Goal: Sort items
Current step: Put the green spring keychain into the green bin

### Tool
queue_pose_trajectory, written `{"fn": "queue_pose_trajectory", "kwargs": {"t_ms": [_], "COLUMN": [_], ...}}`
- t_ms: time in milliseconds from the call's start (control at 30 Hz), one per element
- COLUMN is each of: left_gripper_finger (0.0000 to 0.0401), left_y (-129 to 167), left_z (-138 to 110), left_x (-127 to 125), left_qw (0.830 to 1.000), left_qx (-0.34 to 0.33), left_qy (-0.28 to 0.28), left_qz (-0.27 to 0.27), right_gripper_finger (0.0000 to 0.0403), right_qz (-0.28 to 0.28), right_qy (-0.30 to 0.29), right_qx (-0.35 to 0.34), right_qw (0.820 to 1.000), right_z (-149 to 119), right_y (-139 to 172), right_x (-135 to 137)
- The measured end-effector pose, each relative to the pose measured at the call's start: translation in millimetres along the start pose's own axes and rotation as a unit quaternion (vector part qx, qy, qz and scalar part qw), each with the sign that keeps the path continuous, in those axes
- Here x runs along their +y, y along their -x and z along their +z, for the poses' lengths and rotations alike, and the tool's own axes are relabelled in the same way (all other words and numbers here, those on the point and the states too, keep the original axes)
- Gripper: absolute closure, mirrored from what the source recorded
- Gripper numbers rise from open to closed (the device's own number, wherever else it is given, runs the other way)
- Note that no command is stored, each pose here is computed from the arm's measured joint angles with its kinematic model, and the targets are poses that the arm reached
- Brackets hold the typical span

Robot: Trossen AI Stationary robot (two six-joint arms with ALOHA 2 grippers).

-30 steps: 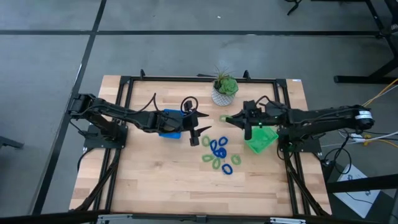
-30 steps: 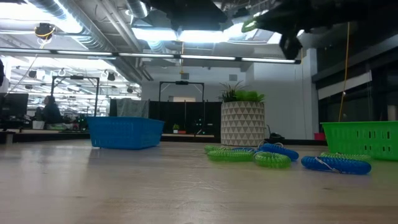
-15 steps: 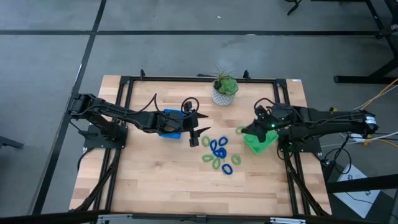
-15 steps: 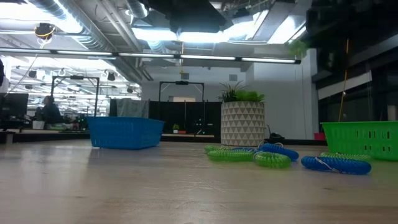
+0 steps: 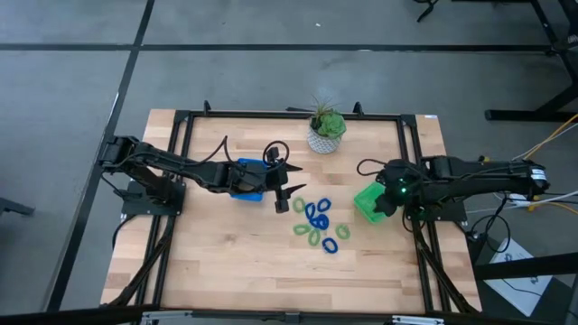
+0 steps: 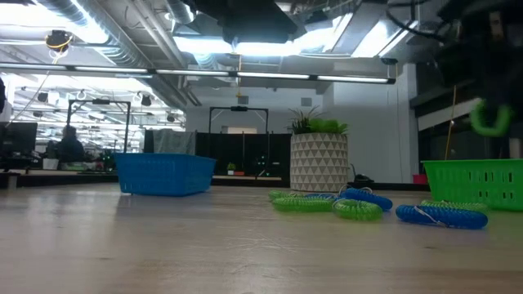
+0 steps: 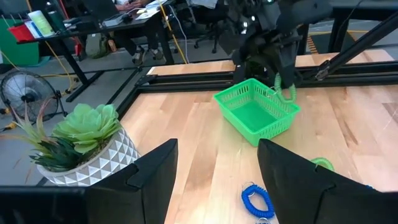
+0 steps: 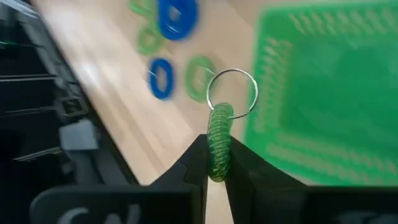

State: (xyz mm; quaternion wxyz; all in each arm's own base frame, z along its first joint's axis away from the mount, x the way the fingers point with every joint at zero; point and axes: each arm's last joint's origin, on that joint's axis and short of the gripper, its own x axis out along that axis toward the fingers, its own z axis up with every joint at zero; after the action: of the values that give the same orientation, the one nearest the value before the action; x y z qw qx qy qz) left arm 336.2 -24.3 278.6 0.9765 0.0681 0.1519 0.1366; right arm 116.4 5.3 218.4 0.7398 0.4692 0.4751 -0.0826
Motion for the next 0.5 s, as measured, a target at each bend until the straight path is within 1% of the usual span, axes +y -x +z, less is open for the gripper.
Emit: {"fn": "queue_pose_trajectory", "kwargs": {"t_ms": [100,267,500], "left_gripper_finger": [0.0182,0.0185,0.0182], "left_y": [0,0,0], "left_z": [0,0,0], "left_x": [0,0,0], "left_qw": [1.0,1.0,1.0], "left_qx": [0.0,0.0,0.0], "left_qy": [0.0,0.0,0.0], "left_qz": [0.0,0.0,0.0], "right_gripper_finger": [0.0363,0.0361,0.035], "right_qz": [-0.038,-0.095,-0.127], "right_qy": [-0.012,-0.017,-0.014], "right_qx": [0.014,-0.007,-0.044], "right_qw": [0.999,0.995,0.991], "right_z": [-4,-6,-4], "right_y": [0,1,1], "right_x": [-7,-13,-15]}}
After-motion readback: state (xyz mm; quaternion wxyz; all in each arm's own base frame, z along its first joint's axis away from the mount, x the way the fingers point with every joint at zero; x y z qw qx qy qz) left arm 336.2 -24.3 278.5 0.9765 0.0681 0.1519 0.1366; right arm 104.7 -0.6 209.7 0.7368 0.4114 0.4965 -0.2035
